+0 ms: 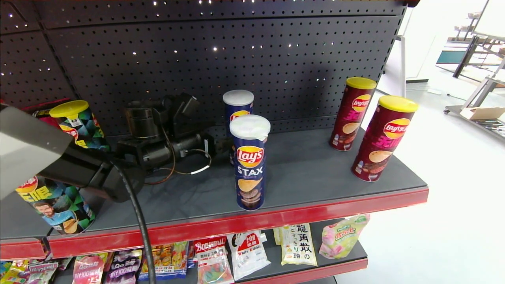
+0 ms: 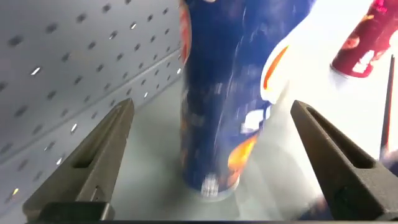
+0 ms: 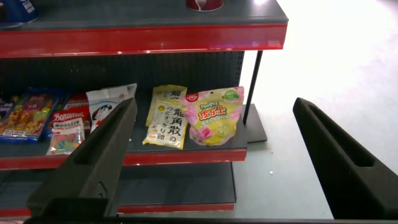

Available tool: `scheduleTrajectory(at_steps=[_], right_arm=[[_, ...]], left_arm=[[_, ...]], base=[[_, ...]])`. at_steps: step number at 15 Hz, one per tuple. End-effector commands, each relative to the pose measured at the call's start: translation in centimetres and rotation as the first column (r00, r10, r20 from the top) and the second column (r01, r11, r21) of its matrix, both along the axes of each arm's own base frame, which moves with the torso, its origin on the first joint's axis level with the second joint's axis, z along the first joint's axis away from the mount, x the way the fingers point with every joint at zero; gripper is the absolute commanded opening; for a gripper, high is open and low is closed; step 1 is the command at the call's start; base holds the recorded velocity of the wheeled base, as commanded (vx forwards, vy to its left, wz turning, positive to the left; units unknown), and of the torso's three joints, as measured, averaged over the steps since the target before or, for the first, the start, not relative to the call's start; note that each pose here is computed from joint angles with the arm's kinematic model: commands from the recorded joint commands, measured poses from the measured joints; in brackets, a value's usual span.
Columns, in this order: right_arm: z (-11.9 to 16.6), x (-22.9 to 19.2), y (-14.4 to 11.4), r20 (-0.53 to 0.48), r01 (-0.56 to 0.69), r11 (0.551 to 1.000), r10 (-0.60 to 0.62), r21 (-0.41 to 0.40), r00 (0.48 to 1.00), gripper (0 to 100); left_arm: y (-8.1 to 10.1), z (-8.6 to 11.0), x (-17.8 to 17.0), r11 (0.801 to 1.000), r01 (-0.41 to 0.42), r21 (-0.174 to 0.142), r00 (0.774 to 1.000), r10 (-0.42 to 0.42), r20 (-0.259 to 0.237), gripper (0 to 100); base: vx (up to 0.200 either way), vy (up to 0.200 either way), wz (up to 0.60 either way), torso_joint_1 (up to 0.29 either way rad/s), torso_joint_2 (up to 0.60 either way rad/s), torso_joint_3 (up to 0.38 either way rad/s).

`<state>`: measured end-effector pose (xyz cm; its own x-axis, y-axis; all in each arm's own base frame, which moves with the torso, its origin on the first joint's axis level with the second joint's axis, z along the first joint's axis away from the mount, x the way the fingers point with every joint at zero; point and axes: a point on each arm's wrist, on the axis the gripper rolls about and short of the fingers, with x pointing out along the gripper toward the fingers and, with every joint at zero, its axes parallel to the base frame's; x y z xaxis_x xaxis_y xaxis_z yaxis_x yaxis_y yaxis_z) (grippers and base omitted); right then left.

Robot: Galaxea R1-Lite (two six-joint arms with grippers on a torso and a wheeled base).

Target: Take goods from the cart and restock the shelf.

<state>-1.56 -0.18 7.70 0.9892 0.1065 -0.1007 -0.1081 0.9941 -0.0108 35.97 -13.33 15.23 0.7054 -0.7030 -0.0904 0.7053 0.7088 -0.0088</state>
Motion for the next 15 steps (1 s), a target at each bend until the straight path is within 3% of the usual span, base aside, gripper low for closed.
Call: scheduleTrajectory(at_steps=[1, 3, 7, 9, 11, 13, 15], right_arm=[[0.0, 0.0, 0.0, -0.002, 0.001, 1.0, -0.001, -0.001, 1.0, 100], [0.0, 0.0, 0.0, -0.002, 0.0, 1.0, 0.0, -0.001, 1.0, 100], [0.0, 0.0, 0.0, -0.002, 0.0, 1.0, 0.0, -0.001, 1.0, 100], [0.0, 0.0, 0.0, -0.002, 0.001, 1.0, -0.001, -0.001, 1.0, 100], [0.0, 0.0, 0.0, -0.002, 0.0, 1.0, 0.0, -0.001, 1.0, 100], [0.0, 0.0, 0.0, -0.002, 0.0, 1.0, 0.0, -0.001, 1.0, 100], [0.0, 0.0, 0.0, -0.002, 0.0, 1.0, 0.0, -0.001, 1.0, 100]], left_arm=[[1.5, 1.5, -2.4, 1.0, -0.018, 0.001, 1.0, 0.018, -0.004, 100], [2.1, 1.8, -4.1, 1.0, -0.019, 0.01, 0.999, 0.019, -0.03, 100], [4.2, 3.7, -10.8, 0.999, -0.02, 0.042, 0.991, 0.025, -0.128, 100], [5.7, 4.9, -15.4, 0.998, -0.026, 0.064, 0.982, 0.037, -0.183, 100], [8.2, 6.6, -23.2, 0.996, -0.02, 0.086, 0.968, 0.04, -0.247, 100], [10.3, 6.9, -29.5, 0.994, -0.044, 0.1, 0.965, 0.068, -0.252, 100], [11.9, 6.3, -33.4, 0.98, -0.167, 0.112, 0.96, 0.187, -0.206, 100]], base=[[0.0, 0.0, 0.0, 0.0, 0.0, 0.0], [0.0, 0.0, 0.0, 0.0, 0.0, 0.0], [0.0, 0.0, 0.0, 0.0, 0.0, 0.0], [0.0, 0.0, 0.0, 0.0, 0.0, 0.0], [0.0, 0.0, 0.0, 0.0, 0.0, 0.0], [0.0, 0.0, 0.0, 0.0, 0.0, 0.0], [0.0, 0.0, 0.0, 0.0, 0.0, 0.0]])
